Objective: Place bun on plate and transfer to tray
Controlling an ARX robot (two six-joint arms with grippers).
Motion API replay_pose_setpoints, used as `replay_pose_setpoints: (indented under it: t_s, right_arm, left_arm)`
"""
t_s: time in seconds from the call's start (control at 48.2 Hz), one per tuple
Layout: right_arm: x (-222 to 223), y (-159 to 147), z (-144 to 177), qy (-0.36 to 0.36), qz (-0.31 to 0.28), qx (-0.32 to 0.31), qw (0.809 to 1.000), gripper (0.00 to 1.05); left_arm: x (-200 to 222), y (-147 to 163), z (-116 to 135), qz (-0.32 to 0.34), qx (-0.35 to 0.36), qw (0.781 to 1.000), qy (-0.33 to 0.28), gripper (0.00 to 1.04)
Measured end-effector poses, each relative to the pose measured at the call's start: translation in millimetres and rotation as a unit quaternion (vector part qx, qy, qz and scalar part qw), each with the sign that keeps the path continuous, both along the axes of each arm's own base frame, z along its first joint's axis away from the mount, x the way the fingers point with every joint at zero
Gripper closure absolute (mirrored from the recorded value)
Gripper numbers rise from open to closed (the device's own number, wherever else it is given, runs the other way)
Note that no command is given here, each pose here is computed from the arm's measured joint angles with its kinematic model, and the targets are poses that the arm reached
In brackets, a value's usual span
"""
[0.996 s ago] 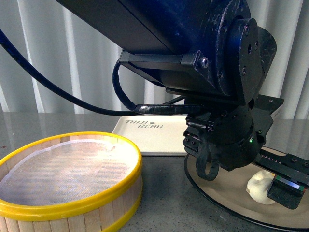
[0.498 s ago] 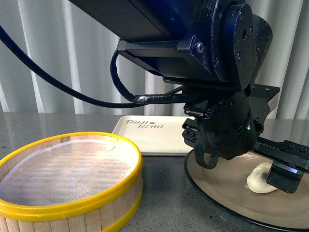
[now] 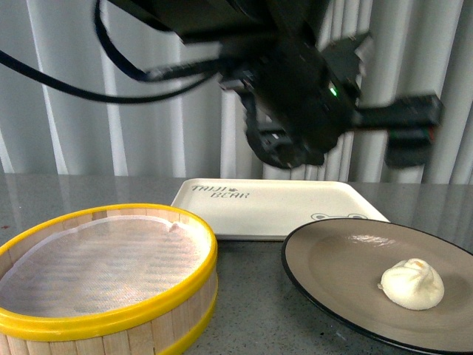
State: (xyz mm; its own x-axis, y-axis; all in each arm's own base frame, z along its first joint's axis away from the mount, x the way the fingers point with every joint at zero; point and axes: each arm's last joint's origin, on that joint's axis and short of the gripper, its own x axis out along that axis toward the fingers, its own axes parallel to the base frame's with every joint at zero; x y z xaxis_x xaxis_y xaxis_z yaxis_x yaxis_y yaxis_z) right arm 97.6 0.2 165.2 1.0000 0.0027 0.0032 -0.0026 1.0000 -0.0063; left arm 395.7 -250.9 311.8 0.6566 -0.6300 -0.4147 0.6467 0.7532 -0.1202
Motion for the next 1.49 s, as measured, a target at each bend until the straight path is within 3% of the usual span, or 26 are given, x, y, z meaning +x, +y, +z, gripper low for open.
replay_pose_setpoints:
  t_s: [0.125,0.187,0.291,0.353,0.581,0.706,0.809,0.913,1.079,1.494]
  right_arm:
    - [0,0,0,0.000,0.000,0.000,1.000,0.09]
    - [0,0,0,0.000,0.000,0.000,1.000,0.09]
    - [0,0,0,0.000,0.000,0.000,1.000,0.09]
    - [0,0,0,0.000,0.000,0.000,1.000,0.09]
    - [0,0,0,0.000,0.000,0.000,1.000,0.09]
    - [0,0,0,0.000,0.000,0.000,1.000,0.09]
    - [0,0,0,0.000,0.000,0.000,1.000,0.09]
    - [0,0,0,0.000,0.000,0.000,1.000,0.09]
    - [0,0,0,0.000,0.000,0.000,1.000,0.09]
    - [0,0,0,0.000,0.000,0.000,1.000,0.09]
  left_arm:
    - [14,60,40,0.110,-0.075,0.991,-0.008,0.07]
    - [23,96,51,0.202,-0.114,0.973,-0.013,0.07]
    - [28,153,40,0.362,-0.119,0.924,0.020,0.07]
    - [28,170,30,0.405,-0.109,0.907,0.033,0.07]
    - [27,171,27,0.407,-0.107,0.907,0.026,0.08]
    - [5,176,19,0.365,-0.090,0.917,-0.132,0.28]
    - [-43,197,-3,0.352,-0.064,0.906,-0.226,0.51]
    - [-81,217,-39,0.360,-0.039,0.903,-0.231,0.74]
    - [-117,224,-75,0.350,-0.026,0.912,-0.214,1.01]
    - [-193,248,-116,0.347,-0.022,0.913,-0.214,1.01]
